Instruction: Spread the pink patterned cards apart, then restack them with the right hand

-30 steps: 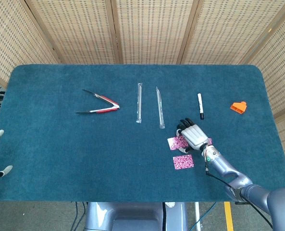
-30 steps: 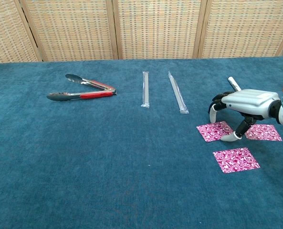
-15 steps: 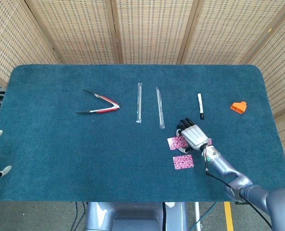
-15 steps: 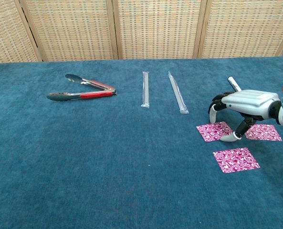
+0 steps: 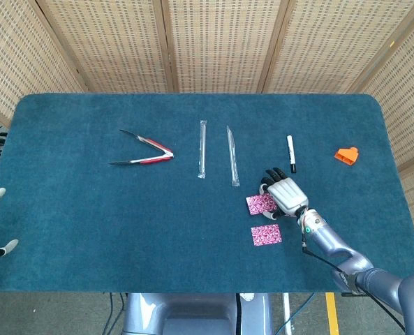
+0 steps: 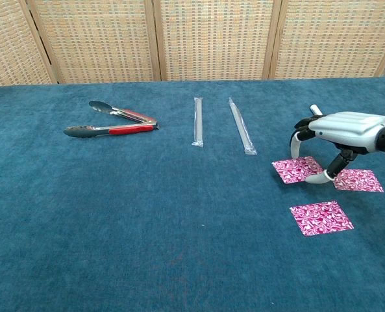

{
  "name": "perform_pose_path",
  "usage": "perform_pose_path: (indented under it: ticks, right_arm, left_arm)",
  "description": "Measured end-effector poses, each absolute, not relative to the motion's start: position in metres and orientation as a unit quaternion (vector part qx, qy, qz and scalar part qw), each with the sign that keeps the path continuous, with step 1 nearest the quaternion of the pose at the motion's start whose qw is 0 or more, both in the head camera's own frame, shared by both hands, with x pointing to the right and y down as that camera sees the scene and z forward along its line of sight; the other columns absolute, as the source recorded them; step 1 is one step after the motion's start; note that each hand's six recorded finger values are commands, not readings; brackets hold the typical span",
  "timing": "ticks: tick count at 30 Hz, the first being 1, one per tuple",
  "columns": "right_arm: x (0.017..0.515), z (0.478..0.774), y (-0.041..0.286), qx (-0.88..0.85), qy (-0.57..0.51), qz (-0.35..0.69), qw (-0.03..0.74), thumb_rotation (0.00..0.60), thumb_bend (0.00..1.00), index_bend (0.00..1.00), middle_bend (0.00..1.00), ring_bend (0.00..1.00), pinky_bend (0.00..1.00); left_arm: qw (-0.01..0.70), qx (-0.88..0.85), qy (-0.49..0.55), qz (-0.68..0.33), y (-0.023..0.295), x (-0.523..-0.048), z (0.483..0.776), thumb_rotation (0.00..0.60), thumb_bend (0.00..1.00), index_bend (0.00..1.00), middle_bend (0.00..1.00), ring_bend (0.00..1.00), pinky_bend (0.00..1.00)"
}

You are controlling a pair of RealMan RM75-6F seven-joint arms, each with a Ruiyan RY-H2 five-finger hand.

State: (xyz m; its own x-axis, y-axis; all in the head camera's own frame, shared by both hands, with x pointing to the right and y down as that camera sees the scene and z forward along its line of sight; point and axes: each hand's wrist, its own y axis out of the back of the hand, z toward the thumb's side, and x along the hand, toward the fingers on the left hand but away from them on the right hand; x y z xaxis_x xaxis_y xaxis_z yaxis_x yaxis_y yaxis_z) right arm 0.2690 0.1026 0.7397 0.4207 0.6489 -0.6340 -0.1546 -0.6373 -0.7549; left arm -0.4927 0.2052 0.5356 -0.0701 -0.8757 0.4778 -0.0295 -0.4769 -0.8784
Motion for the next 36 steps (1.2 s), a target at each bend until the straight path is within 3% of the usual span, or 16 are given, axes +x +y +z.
perform_pose_path:
  ticks: [13, 36]
  right_arm:
    - [0.321, 0.72, 0.104, -0.713, -0.192, 0.55, 0.389, 0.6, 0.35, 0.43, 0.23, 0.0, 0.0]
    - [0.36, 0.738, 0.123, -0.694, -0.177, 0.593, 0.368, 0.6, 0.33, 0.4, 0.2, 0.0, 0.0]
  left_arm:
    - [0.344, -0.604, 0.377, -0.612, 0.201, -0.481, 0.54, 0.579, 0.06, 0.04, 0.0, 0.0, 0.0]
    - [0.343, -0.604, 0.375, -0.614, 0.205, -0.482, 0.538, 0.579, 0.06, 0.04, 0.0, 0.0, 0.0]
